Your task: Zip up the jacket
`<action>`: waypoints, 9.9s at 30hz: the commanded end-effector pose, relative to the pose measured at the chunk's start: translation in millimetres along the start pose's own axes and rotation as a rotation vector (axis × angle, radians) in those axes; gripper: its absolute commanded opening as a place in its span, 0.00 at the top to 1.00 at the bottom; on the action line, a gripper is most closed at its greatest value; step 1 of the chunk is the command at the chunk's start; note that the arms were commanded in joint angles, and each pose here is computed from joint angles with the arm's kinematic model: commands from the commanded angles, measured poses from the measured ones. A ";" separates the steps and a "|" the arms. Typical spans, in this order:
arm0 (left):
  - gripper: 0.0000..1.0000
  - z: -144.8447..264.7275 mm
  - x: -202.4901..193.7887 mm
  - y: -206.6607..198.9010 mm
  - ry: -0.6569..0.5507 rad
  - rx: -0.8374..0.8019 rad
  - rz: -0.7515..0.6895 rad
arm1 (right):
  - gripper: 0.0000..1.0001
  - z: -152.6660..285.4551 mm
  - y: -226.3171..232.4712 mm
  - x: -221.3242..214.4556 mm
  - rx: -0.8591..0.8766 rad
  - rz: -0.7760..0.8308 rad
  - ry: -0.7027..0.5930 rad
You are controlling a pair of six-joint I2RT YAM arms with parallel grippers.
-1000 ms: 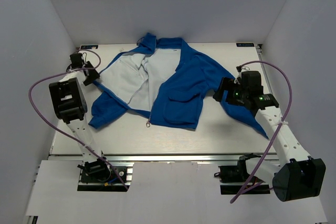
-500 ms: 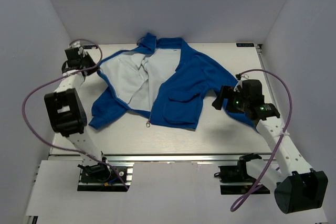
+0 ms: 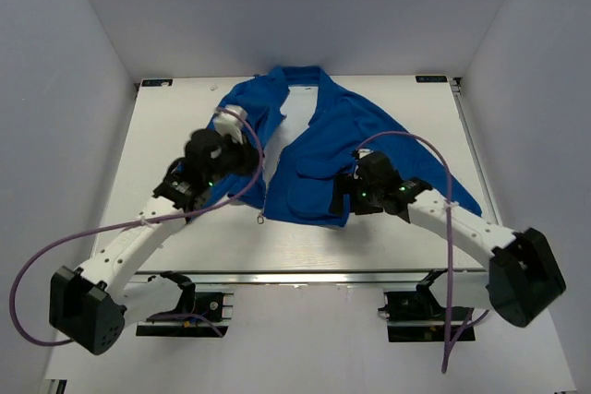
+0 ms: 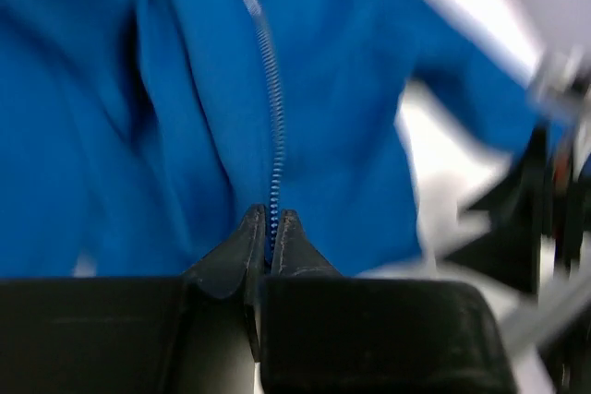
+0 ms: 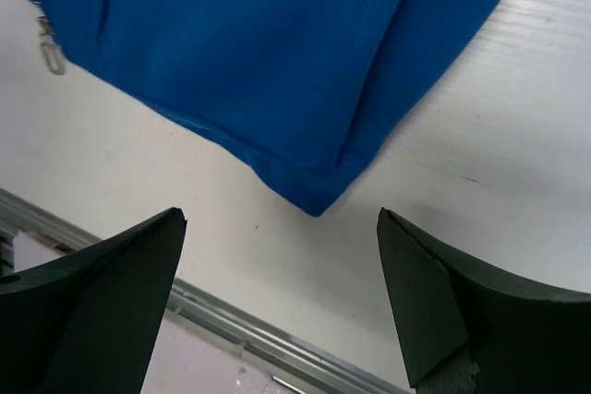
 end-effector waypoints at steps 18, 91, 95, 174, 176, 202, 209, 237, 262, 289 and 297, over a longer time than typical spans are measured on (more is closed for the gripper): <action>1.00 32.2 -60.8 -48.7 0.285 0.132 -0.030 | 1.00 -43.1 -50.5 -0.4 -0.477 -0.181 0.013; 1.00 34.9 10.8 -85.0 0.205 0.258 0.005 | 0.70 -69.8 195.6 -48.6 0.973 0.242 -0.510; 1.00 36.5 -14.2 -82.3 0.270 0.188 0.012 | 0.35 -47.2 165.5 -59.6 0.842 0.280 -0.425; 0.02 -19.0 -47.0 32.5 0.352 0.308 0.339 | 0.12 -50.1 36.5 8.8 -0.018 0.282 0.037; 0.02 -1.2 -51.0 28.3 0.316 0.297 0.362 | 0.13 -58.2 47.1 3.9 -0.014 0.297 0.065; 0.02 14.3 -74.0 27.8 0.355 0.261 0.357 | 0.24 -102.3 46.0 8.8 -0.278 0.182 0.010; 0.02 11.8 -75.9 27.8 0.358 0.247 0.358 | 0.27 -111.8 45.6 6.1 -0.264 0.182 0.024; 0.02 17.6 -69.7 28.3 0.348 0.277 0.335 | 0.92 -132.0 21.5 -38.4 -0.357 0.139 0.220; 0.02 -15.7 -43.8 -40.8 0.219 -0.579 0.153 | 1.00 11.8 62.5 58.2 0.320 0.131 -0.424; 0.54 -101.7 -57.9 -78.0 0.250 -0.809 0.355 | 1.00 29.3 45.9 23.2 0.347 0.112 -0.385; 1.00 -100.6 -56.3 -82.3 0.245 -0.850 0.337 | 1.00 32.9 37.0 12.4 0.312 0.039 -0.376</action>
Point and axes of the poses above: each gripper's point midway between its finger pads, its own z axis back along the fingers, its own y axis along the line the jaws close on, x = y × z, the point moved 10 cm from there along z, back along the fingers, and after that the axes turned 2 degrees about -z, right-handed, at the moved point
